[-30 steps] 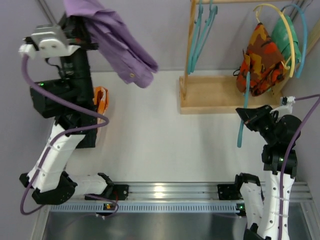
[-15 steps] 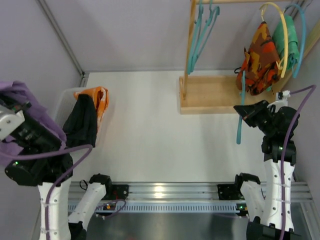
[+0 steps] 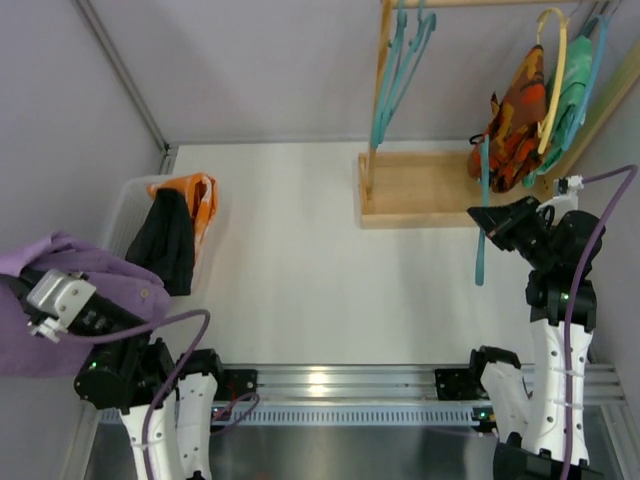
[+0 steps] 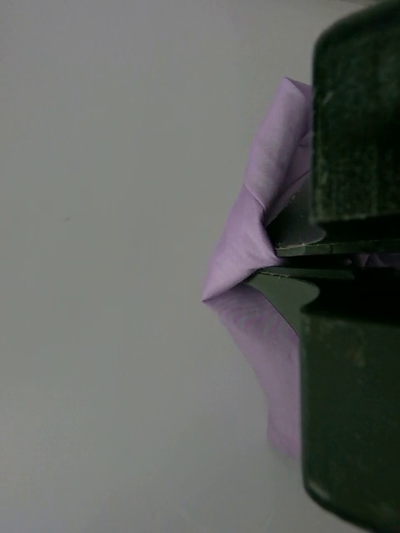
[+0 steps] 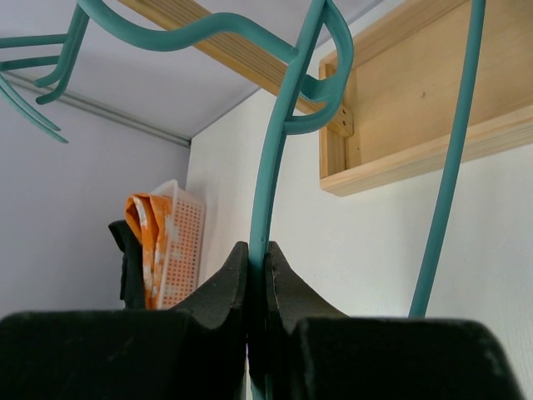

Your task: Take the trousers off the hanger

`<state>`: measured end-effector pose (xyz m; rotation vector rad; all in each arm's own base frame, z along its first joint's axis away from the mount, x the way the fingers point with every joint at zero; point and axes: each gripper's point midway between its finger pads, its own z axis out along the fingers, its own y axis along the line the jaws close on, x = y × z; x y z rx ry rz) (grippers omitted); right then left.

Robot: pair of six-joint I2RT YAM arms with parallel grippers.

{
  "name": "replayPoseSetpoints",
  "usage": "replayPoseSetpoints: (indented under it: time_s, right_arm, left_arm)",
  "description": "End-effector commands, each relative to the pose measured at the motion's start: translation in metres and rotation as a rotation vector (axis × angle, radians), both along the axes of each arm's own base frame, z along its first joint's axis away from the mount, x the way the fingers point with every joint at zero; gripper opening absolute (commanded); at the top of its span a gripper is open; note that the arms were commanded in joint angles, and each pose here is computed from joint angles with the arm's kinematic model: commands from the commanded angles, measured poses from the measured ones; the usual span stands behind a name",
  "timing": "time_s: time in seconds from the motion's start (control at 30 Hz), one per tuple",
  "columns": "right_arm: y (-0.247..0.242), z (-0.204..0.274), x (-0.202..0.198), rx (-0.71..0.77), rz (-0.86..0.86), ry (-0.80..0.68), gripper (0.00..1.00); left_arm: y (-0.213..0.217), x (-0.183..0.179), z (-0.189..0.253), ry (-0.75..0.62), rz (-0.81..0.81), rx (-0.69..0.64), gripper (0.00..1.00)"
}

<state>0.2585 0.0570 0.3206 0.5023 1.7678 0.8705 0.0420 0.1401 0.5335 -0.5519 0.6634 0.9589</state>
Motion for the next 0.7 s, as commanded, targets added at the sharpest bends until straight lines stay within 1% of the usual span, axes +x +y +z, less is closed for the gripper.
replayPoseSetpoints:
  time_s: [0.0, 0.07, 0.1, 0.13, 0.2, 0.23, 0.3, 0.33, 0.4, 0.43, 0.5, 0.53, 0.57, 0.6, 0.63, 0.67]
  right_arm:
    - [-0.004, 0.031, 0.001, -0.05, -0.009, -0.106, 0.0]
    - [-0.005, 0.03, 0.0, -0.052, -0.015, -0.106, 0.0]
    - [-0.005, 0.03, 0.0, -0.054, -0.016, -0.106, 0.0]
    - [-0.005, 0.03, -0.001, -0.054, -0.017, -0.106, 0.0]
    - [-0.005, 0.031, -0.001, -0.056, -0.022, -0.105, 0.0]
    - [-0.006, 0.031, -0.001, -0.059, -0.023, -0.106, 0.0]
    - [-0.006, 0.035, -0.002, -0.064, -0.023, -0.114, 0.0]
    - [-0.006, 0.036, -0.002, -0.068, -0.023, -0.116, 0.0]
    - [-0.006, 0.042, -0.003, -0.072, -0.023, -0.126, 0.0]
    - [-0.006, 0.042, -0.004, -0.075, -0.023, -0.126, 0.0]
    - [-0.004, 0.049, -0.006, -0.08, -0.019, -0.143, 0.0]
    - [-0.004, 0.051, -0.007, -0.085, -0.018, -0.147, 0.0]
    - [-0.004, 0.055, -0.008, -0.09, -0.016, -0.156, 0.0]
    - [-0.003, 0.058, -0.009, -0.094, -0.011, -0.16, 0.0]
    - [-0.003, 0.06, -0.01, -0.099, -0.009, -0.165, 0.0]
    - [-0.002, 0.064, -0.012, -0.103, -0.006, -0.173, 0.0]
  left_arm:
    - [-0.001, 0.033, -0.017, 0.09, -0.025, 0.038, 0.0]
    - [-0.001, 0.057, -0.028, 0.135, -0.047, 0.049, 0.0]
    - [-0.001, 0.063, -0.029, 0.126, -0.053, 0.052, 0.0]
    - [0.002, 0.079, -0.036, 0.158, -0.062, 0.043, 0.0]
    - [0.003, 0.095, -0.039, 0.152, -0.092, 0.025, 0.0]
    - [0.006, 0.114, -0.045, 0.19, -0.098, 0.014, 0.0]
    - [0.009, 0.133, -0.048, 0.203, -0.11, 0.006, 0.0]
    - [0.01, 0.154, -0.052, 0.228, -0.12, 0.008, 0.0]
    - [0.009, 0.175, -0.055, 0.238, -0.152, 0.024, 0.0]
    - [0.011, 0.196, -0.062, 0.261, -0.167, 0.021, 0.0]
    - [0.009, 0.222, -0.068, 0.273, -0.216, 0.024, 0.0]
    - [0.011, 0.248, -0.084, 0.327, -0.237, 0.014, 0.0]
    - [0.01, 0.262, -0.09, 0.331, -0.267, -0.004, 0.0]
    - [0.011, 0.285, -0.103, 0.369, -0.295, -0.017, 0.0]
    - [0.01, 0.297, -0.111, 0.389, -0.319, -0.022, 0.0]
    - [0.008, 0.308, -0.114, 0.374, -0.355, -0.032, 0.0]
